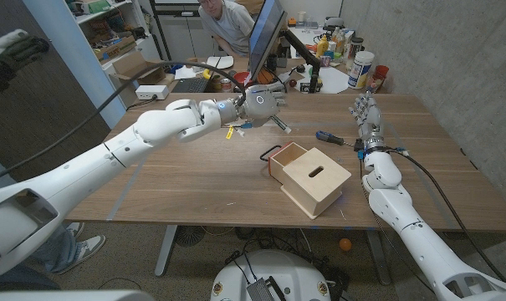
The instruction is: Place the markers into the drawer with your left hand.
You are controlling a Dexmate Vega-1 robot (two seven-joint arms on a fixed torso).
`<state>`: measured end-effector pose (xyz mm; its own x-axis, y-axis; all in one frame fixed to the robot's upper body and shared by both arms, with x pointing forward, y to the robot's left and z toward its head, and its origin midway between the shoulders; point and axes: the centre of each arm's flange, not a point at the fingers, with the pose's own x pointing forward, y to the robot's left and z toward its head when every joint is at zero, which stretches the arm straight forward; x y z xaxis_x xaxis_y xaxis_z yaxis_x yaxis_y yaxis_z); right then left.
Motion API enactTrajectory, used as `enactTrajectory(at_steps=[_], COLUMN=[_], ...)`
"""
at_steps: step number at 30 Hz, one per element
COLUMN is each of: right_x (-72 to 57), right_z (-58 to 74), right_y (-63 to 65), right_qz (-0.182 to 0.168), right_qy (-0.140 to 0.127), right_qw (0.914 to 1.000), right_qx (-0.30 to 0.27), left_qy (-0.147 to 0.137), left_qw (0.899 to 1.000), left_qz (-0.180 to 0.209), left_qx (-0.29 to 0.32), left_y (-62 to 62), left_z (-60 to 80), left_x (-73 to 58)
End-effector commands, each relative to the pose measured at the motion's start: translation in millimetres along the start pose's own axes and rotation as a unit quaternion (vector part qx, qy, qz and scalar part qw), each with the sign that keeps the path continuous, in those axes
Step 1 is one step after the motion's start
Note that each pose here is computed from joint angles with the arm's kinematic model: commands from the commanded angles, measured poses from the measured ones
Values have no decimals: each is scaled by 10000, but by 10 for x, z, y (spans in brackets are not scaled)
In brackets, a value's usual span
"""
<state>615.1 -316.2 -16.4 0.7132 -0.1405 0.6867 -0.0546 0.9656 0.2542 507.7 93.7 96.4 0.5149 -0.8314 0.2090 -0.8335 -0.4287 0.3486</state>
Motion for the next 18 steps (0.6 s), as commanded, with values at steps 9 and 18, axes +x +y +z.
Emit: enactTrajectory(at_steps=[9,18], right_x=[1,-22], right_z=[57,28], right_y=[-96,-137], right_qz=[-147,-222], right_qy=[-127,-109], right_qw=[9998,9997], right_qx=[59,85], left_qy=[-462,-749], left_qw=[9984,9963], left_qz=[29,-105], left_qx=[316,405], left_y=[54,28], left_z=[165,265], left_x=[138,196])
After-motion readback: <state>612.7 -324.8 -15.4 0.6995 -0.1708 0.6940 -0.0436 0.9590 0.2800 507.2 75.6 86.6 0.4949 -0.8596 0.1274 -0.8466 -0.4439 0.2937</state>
